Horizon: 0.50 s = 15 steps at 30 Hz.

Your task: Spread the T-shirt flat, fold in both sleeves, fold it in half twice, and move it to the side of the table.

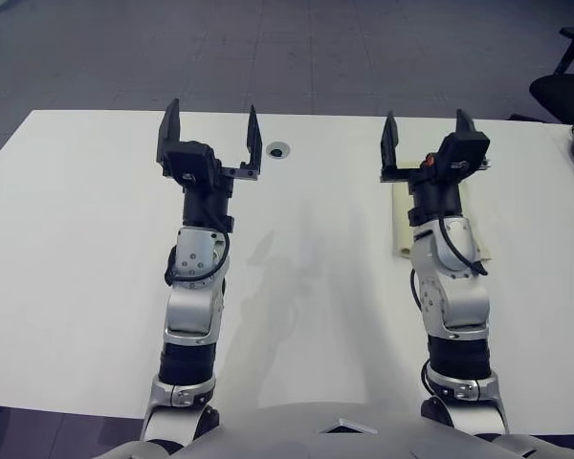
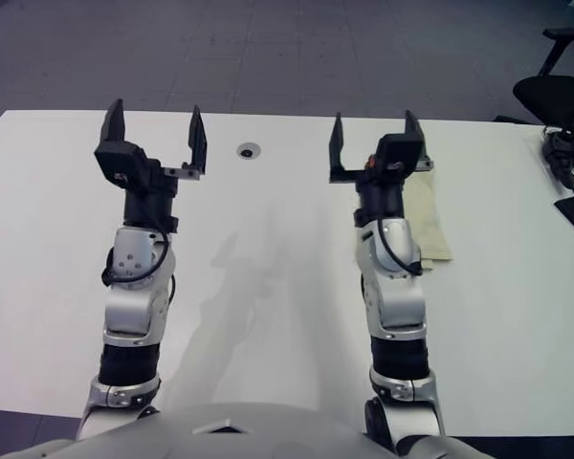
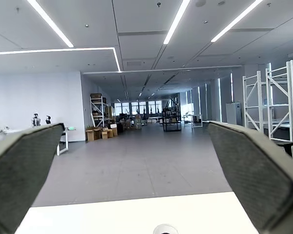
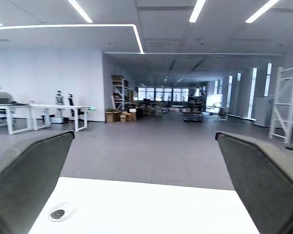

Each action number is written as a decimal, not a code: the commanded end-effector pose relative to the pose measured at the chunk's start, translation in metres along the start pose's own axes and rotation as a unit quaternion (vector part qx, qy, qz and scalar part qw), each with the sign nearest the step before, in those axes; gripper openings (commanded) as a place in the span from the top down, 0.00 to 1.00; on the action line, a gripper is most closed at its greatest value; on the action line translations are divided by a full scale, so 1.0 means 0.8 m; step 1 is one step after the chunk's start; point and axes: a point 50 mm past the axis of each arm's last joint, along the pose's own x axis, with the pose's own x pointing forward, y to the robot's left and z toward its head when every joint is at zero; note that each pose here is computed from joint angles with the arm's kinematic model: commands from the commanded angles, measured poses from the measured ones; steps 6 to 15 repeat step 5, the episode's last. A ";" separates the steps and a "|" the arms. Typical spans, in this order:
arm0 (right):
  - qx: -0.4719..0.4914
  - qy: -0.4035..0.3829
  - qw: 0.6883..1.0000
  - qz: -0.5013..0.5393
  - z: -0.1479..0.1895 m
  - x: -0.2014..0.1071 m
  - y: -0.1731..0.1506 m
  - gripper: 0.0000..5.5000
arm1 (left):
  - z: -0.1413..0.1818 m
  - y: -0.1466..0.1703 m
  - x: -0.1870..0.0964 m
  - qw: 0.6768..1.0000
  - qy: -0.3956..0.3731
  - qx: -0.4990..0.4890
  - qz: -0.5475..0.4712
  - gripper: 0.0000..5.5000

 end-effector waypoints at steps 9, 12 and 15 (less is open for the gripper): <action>-0.017 -0.012 1.000 0.017 -0.001 -0.003 0.007 0.02 | -0.001 -0.007 -0.003 1.000 -0.010 0.011 -0.021 0.02; -0.017 -0.012 1.000 0.017 -0.001 -0.003 0.007 0.02 | -0.001 -0.007 -0.003 1.000 -0.010 0.011 -0.021 0.02; -0.017 -0.012 1.000 0.017 -0.001 -0.003 0.007 0.02 | -0.001 -0.007 -0.003 1.000 -0.010 0.011 -0.021 0.02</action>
